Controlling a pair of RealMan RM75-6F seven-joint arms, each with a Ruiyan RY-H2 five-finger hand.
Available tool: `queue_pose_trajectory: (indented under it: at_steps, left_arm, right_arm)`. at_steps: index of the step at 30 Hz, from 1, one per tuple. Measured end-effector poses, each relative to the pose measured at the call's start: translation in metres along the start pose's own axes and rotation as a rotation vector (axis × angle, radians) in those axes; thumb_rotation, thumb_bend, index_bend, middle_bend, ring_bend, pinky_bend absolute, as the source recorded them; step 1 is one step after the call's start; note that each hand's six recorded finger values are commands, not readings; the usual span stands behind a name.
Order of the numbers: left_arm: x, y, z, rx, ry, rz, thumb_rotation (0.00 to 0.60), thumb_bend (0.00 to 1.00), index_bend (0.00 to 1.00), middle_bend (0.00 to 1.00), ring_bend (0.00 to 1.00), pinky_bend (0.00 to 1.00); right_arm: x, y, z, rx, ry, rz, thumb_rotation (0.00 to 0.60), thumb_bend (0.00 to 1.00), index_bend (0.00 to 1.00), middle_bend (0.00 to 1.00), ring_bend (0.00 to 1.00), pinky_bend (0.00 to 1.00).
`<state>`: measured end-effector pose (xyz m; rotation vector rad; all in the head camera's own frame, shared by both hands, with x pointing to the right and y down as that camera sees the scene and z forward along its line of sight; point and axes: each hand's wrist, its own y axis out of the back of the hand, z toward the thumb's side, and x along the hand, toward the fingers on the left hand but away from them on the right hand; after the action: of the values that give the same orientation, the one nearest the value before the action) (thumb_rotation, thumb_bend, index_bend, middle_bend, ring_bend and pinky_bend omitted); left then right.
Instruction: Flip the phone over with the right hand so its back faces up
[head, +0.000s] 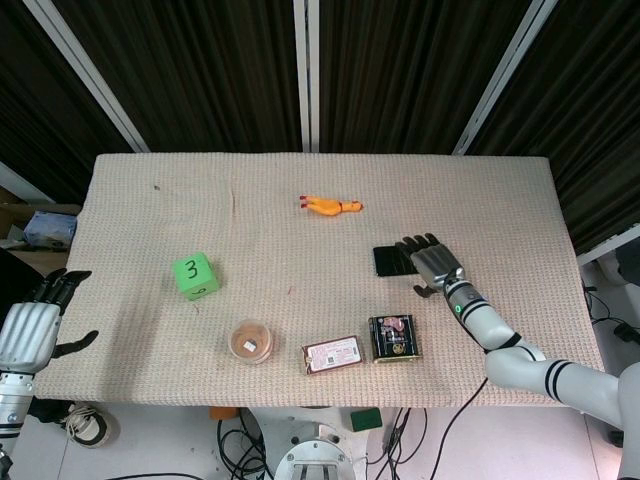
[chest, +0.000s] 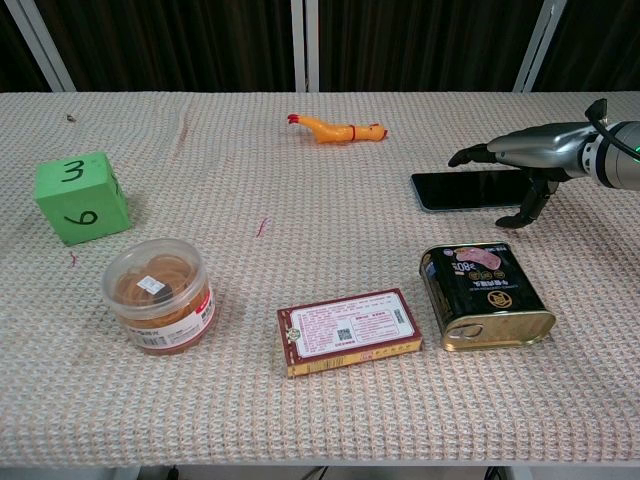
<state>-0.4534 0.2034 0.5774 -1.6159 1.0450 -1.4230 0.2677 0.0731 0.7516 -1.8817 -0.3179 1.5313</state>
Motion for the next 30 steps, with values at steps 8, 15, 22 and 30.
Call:
queue_pose_trajectory:
  at_steps: [8, 15, 22, 30]
  left_arm:
    - [-0.001, -0.0007, -0.0008, 0.002, 0.005, 0.0, 0.6, 0.11, 0.16, 0.18, 0.11, 0.3]
    - [-0.0008, 0.0, -0.0006, 0.004, 0.004, 0.0, 0.6, 0.11, 0.16, 0.18, 0.11, 0.3]
    - [-0.0019, -0.0008, -0.0032, 0.003, 0.011, -0.003, 0.6, 0.11, 0.16, 0.18, 0.11, 0.3]
    - [-0.0019, -0.0015, -0.004, 0.003, 0.012, -0.006, 0.6, 0.11, 0.16, 0.18, 0.11, 0.3]
  right_arm:
    - [-0.0026, -0.0028, 0.0, -0.004, -0.001, -0.003, 0.6, 0.34, 0.0, 0.09, 0.0, 0.0]
    - [-0.0044, 0.0006, 0.0028, 0.004, 0.008, -0.066, 0.6, 0.37, 0.0, 0.17, 0.0, 0.0]
    - [-0.0047, -0.0005, 0.0046, 0.011, 0.015, -0.083, 0.6, 0.37, 0.03, 0.23, 0.0, 0.0]
    - [-0.0029, 0.0025, 0.0076, 0.012, 0.024, -0.115, 0.6, 0.38, 0.06, 0.25, 0.0, 0.0]
